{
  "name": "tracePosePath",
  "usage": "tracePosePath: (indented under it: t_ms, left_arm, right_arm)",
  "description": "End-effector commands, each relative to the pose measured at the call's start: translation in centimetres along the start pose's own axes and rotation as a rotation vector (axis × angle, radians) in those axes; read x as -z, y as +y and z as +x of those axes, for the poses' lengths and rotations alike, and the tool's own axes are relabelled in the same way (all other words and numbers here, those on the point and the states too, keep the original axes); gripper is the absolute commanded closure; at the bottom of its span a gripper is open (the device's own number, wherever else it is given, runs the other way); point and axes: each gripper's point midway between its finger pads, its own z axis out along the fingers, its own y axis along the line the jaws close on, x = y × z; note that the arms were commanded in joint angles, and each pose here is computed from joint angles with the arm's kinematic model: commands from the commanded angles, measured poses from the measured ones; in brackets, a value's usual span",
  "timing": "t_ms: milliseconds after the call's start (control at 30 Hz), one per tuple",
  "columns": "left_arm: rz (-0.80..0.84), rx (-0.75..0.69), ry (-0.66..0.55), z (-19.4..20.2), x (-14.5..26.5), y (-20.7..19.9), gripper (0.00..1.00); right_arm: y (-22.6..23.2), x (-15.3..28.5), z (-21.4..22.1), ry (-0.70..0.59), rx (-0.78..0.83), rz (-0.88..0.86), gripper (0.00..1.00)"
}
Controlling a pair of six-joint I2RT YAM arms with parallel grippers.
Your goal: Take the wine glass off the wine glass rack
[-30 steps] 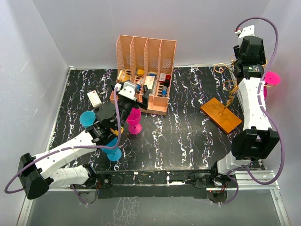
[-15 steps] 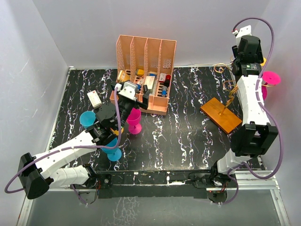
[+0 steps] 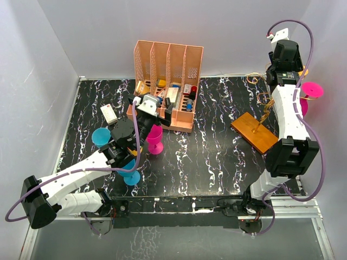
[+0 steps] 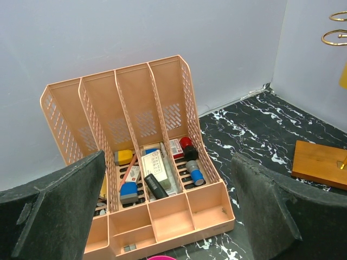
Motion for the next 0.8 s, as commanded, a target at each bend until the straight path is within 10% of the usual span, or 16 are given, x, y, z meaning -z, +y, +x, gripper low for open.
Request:
tracePosePath:
  t_ms: [0,767]
  left_arm:
    - [-0.020,0.011,-0.043,-1.1,0.2,0.4,0.03]
    - [-0.018,0.006,-0.044,-1.1,0.2,0.3,0.03]
  right_arm:
    - [-2.1,-0.1,-1.9,-0.048,-0.030,0.077,0.54]
    - [-3.1,0.6,-2.7,-0.069,0.041,0.079,0.81]
